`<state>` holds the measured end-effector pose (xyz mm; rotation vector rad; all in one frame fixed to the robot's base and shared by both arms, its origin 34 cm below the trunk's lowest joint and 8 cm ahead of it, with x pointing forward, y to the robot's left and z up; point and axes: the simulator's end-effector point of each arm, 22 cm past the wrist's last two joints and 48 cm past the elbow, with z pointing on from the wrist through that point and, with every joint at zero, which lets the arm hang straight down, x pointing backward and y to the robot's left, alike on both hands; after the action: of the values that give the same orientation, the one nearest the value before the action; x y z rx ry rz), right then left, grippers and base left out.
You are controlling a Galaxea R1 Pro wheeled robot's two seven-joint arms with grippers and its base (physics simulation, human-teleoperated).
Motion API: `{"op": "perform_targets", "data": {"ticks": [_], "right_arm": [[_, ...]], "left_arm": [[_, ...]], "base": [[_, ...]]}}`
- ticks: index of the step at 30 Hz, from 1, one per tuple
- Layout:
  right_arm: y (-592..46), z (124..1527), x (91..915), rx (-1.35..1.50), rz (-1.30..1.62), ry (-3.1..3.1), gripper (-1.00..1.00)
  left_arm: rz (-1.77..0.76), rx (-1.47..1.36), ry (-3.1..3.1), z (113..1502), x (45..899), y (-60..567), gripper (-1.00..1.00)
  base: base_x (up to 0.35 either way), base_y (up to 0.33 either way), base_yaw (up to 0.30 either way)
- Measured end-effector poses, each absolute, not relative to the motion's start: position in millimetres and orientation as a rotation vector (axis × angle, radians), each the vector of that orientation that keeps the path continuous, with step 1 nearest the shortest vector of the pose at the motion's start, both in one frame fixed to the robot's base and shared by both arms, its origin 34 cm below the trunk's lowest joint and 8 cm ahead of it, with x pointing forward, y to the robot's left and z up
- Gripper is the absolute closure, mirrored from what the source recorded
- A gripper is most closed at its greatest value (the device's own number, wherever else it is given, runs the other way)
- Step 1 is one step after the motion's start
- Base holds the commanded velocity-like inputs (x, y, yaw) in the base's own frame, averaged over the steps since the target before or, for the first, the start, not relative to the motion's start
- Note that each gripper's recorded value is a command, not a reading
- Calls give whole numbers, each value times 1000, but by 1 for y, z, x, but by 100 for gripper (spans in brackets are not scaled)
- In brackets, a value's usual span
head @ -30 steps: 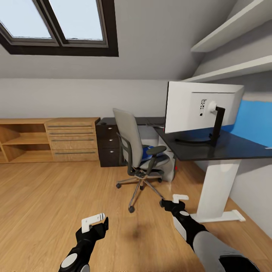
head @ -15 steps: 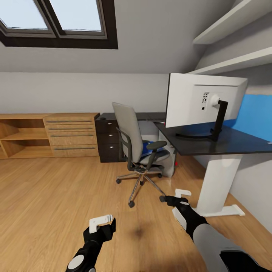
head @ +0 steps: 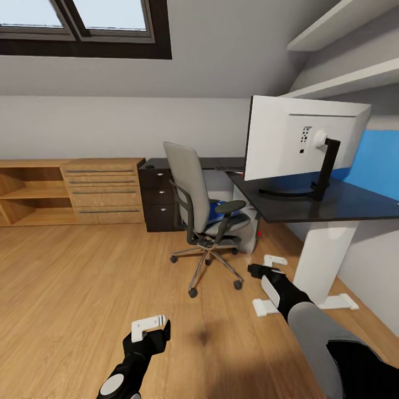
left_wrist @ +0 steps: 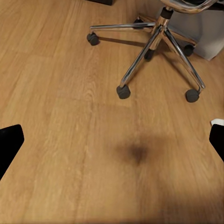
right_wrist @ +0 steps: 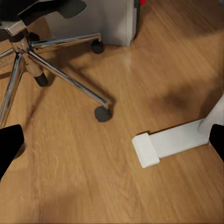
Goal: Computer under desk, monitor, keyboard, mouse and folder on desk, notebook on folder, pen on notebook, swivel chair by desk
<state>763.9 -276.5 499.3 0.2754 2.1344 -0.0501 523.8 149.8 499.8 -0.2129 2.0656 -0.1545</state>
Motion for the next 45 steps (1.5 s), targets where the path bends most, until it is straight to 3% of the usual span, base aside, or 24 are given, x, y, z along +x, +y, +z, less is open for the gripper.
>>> {"op": "perform_targets", "data": {"ticks": [6,45], "right_arm": [[-277,513,772,264,-62,2060,-100],[-271,516,774,264,-51,2037,-100]], "left_arm": [[-150,-208,2067,499,524,151,-100],[-130,-226,2066,498,525,162,-100]], "base": [[48,0,0],[249,0,0]]}}
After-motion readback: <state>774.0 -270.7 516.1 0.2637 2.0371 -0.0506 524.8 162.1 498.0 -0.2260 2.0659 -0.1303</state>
